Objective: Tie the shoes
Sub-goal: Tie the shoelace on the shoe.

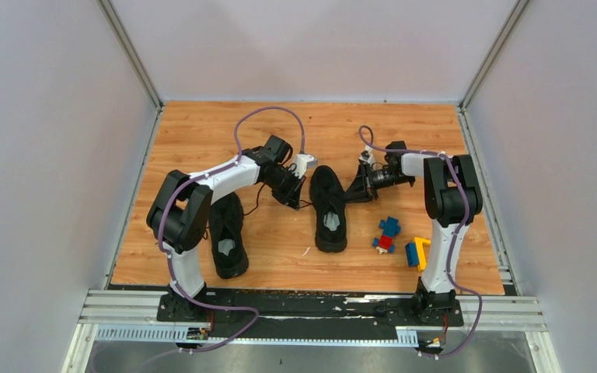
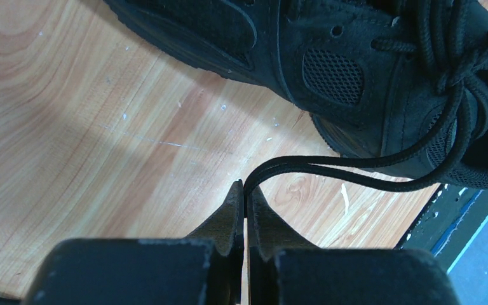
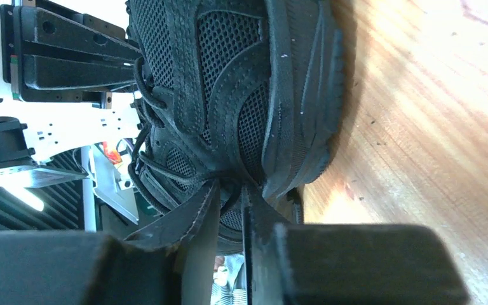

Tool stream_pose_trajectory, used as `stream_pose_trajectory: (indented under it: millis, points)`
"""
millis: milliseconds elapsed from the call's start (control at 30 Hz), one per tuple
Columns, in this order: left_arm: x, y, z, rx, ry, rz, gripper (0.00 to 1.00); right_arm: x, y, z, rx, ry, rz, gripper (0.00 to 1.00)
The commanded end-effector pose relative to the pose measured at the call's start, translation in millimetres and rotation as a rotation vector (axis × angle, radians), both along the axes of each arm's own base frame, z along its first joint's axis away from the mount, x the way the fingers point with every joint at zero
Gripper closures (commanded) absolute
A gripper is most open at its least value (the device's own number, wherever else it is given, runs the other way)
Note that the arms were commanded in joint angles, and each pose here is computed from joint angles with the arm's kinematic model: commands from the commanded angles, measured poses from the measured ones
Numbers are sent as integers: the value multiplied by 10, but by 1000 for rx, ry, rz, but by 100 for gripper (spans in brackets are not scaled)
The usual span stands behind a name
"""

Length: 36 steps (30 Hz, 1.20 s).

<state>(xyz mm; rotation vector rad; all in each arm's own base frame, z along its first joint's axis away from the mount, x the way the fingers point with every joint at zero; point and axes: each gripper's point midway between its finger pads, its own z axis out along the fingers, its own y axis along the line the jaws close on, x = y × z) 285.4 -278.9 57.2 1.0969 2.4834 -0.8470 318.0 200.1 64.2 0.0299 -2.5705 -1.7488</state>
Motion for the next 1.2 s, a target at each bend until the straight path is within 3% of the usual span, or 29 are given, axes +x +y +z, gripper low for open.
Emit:
stream_pose_trajectory:
  millis: [0, 200, 300, 600, 1167]
  points:
    - [27, -72, 130, -35, -18, -8, 100, 56, 31, 140, 47, -44, 10, 87]
    - [24, -70, 169, -37, -25, -11, 100, 77, -216, 411, 35, -108, -64, 91]
    - [40, -54, 168, -28, -38, -9, 100, 50, -308, 450, 8, -137, -89, 100]
    - [202, 344, -30, 160, -129, 63, 100, 69, -828, 62, -171, -82, -239, 100]
    - [167, 665, -217, 271, -117, 111, 100, 42, -1068, -33, -204, -62, -306, 100]
